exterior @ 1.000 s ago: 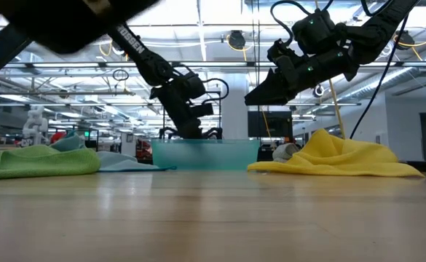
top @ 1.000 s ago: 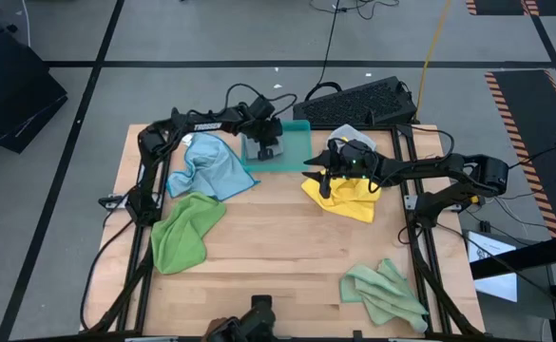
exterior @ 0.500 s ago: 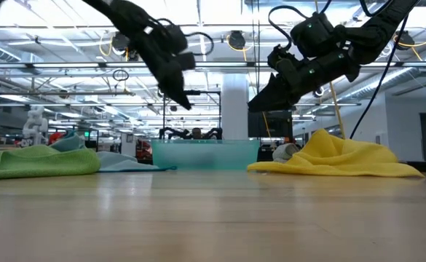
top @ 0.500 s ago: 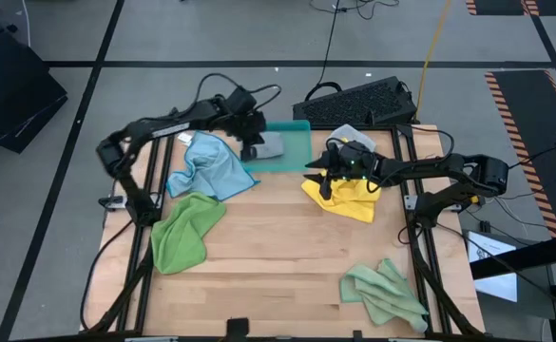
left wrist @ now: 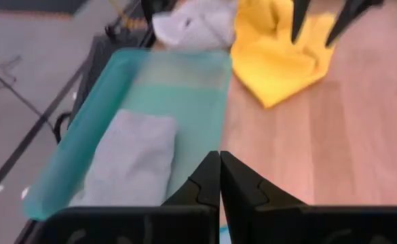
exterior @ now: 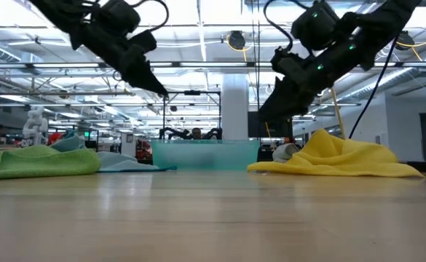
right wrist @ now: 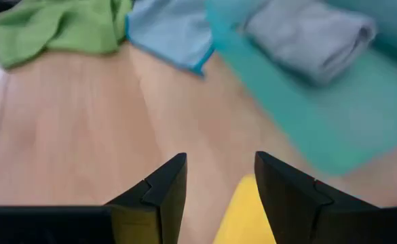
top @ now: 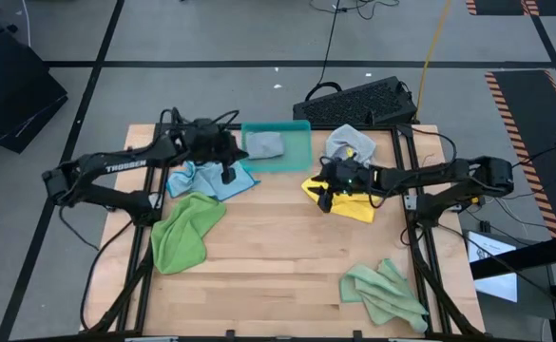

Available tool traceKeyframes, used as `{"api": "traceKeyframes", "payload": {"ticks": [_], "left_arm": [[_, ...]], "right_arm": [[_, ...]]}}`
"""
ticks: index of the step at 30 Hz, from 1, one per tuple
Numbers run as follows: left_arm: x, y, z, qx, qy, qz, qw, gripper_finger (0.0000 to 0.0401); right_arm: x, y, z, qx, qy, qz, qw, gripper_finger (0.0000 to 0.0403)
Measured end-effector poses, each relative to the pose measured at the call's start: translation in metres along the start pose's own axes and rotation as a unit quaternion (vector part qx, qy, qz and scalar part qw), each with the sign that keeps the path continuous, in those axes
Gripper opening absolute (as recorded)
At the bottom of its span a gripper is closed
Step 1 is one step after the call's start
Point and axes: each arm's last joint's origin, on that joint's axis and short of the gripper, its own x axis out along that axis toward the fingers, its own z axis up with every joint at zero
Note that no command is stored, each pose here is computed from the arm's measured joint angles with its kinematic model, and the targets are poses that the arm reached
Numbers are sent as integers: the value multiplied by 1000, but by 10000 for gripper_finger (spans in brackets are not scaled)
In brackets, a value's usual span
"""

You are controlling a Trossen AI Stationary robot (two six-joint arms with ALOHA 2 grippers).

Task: Fold microfiber towels
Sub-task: Fold the yellow microfiber cloth

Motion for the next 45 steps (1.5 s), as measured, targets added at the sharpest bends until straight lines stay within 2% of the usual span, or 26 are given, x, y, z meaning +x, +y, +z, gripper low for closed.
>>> {"api": "traceKeyframes", "payload": {"ticks": [5,9,12,16,20,26,30,40,45], "left_arm": [[8,-21,-19,-13,-47,-21,999,10],[13,-44,-31,0,-55,-58,997,10],[11,-60,-29,12,-56,-82,995,10],[10,-78,-26,25,-57,-89,994,10],[9,-92,-26,51,-60,-99,992,10],[8,-101,-25,61,-64,-112,990,10],[8,-104,-25,64,-64,-118,989,10],[8,-105,-24,96,-73,-115,986,10],[8,-105,-24,89,-71,-116,987,10]], "right_arm": [[-13,25,-12,31,41,7,999,164],[-24,38,-26,69,102,8,992,165],[-29,46,-39,69,131,-28,989,170],[-28,56,-48,66,113,-79,988,182],[-18,66,-50,43,63,-98,992,193],[10,65,-52,-14,17,-133,991,196],[27,58,-53,-31,4,-142,989,196],[45,42,-62,-37,27,-170,984,196],[48,37,-66,-45,54,-159,985,196]]}}
